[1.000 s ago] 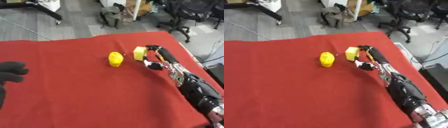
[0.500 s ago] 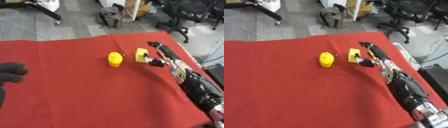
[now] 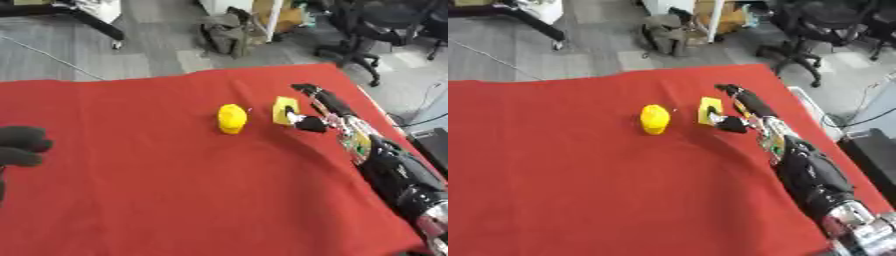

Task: Pick up the objects with one hand, pass them to the other hand, and then place them into the box on the other side of the table.

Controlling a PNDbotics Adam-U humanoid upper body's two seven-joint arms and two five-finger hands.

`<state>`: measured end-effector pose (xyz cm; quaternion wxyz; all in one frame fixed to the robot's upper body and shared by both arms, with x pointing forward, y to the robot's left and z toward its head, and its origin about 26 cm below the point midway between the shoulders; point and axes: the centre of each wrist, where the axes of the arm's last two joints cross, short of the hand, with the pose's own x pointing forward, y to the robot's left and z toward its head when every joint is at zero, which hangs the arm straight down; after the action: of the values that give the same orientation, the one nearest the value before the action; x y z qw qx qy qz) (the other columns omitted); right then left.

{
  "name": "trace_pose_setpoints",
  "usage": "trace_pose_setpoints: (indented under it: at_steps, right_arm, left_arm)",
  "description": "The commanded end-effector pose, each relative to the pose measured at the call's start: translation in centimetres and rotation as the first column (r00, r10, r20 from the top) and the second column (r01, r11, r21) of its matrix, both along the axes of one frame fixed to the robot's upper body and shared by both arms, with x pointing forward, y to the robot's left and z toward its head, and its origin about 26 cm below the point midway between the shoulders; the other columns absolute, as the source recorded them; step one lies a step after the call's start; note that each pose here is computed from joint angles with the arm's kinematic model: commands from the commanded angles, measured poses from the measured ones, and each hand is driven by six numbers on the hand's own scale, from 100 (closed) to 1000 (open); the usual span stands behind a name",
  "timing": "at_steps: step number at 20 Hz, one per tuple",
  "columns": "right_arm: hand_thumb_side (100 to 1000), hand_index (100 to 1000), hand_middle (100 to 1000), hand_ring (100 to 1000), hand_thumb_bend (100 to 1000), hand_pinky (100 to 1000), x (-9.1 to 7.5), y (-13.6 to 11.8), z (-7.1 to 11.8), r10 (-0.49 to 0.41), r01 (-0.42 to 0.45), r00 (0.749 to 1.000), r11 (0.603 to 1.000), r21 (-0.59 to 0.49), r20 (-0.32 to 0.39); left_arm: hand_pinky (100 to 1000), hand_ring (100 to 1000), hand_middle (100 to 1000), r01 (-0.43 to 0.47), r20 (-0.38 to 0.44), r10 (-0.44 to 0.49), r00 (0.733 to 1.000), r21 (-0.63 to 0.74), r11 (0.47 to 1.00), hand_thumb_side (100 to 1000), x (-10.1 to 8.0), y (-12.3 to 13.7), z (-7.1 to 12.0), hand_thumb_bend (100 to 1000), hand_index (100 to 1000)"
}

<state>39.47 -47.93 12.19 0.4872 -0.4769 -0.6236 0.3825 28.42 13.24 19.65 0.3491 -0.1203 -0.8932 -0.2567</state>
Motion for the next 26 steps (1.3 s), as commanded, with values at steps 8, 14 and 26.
trace_pose_setpoints:
  at_steps: [8,14,26]
  right_arm:
    - [657,985,924,924,100,994,-0.1,-0.8,1.0,0.011,-0.015,0.998,0.998,-0.063,-0.063]
    - [438,867,720,838,100,937,0.1,-0.4,1.1,0.016,-0.018,1.0,0.998,-0.066,-0.025]
    - [100,579,394,697,100,832,0.4,5.1,5.4,0.192,-0.189,0.888,0.981,-0.047,0.419]
  left_arm:
    - [982,736,725,0.016,0.032,-0.016,0.999,-0.005,1.0,750,-0.3,-0.2,0.6,297,632]
    - [983,734,724,0.018,0.035,-0.017,0.999,-0.006,1.0,755,-0.3,-0.3,0.6,292,633]
    - [989,732,720,-0.032,-0.029,0.032,0.999,-0.013,0.999,772,-0.3,0.4,-0.3,277,628]
